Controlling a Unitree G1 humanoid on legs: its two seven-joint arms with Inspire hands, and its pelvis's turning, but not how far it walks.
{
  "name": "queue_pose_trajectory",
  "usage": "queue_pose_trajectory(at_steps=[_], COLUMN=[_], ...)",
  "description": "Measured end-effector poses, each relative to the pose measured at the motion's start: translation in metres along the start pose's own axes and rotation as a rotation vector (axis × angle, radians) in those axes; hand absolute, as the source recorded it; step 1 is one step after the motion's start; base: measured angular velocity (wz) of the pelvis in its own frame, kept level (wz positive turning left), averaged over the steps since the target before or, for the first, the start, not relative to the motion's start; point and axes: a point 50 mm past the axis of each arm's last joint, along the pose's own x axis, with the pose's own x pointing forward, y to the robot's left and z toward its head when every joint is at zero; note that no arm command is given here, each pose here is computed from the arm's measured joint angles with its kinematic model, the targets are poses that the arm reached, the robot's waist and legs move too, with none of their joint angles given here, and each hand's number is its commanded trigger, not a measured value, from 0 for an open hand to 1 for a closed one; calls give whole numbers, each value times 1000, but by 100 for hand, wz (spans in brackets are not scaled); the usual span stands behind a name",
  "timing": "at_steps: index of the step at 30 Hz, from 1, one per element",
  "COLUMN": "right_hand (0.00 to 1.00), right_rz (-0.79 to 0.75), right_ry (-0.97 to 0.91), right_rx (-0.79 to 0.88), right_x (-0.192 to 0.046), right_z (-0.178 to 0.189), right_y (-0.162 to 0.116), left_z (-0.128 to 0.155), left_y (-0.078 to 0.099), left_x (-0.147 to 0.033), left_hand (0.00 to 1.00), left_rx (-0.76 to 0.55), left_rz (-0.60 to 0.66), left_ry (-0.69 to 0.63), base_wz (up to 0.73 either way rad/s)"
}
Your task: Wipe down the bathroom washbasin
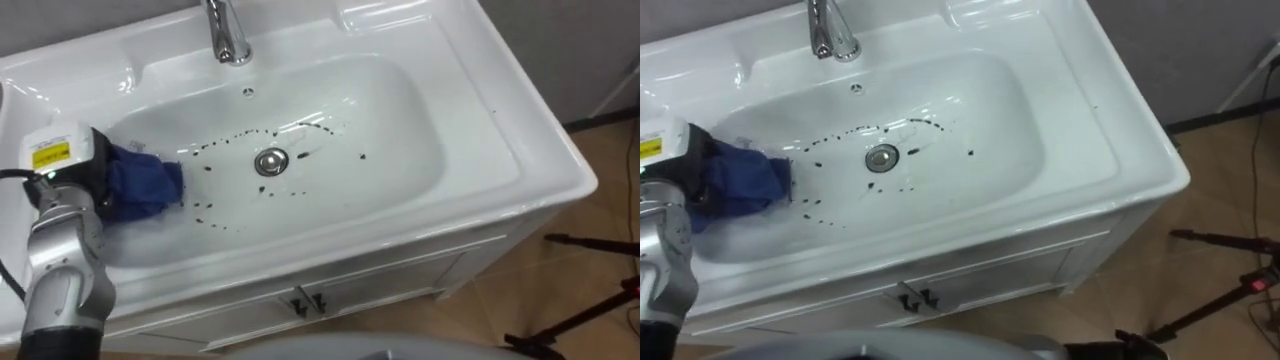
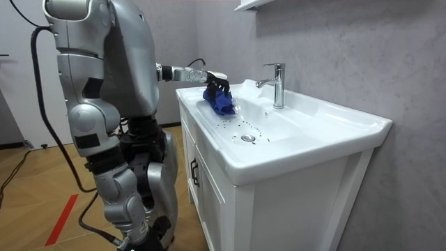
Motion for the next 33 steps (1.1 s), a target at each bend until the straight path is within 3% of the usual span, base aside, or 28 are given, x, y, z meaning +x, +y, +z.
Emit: queue_pose_trajectory(at_steps=[6,18,33], right_hand=[0,0,0], right_rz=[51,53,50], right_ry=[-9,12,56], right_rx=[8,15,15], right_x=[2,1,1], right_z=[1,-7,-10], right_y=[11,11,11], left_z=[23,21,15], left_y=[-22,-54,-69], left_x=[-11,-13,-7], left_hand=[100,100,100], left_rx=[9,11,53], left_rz=[-41,14,43], left_ry=[-97,-61,-31], base_wz=[-4,-2,-7])
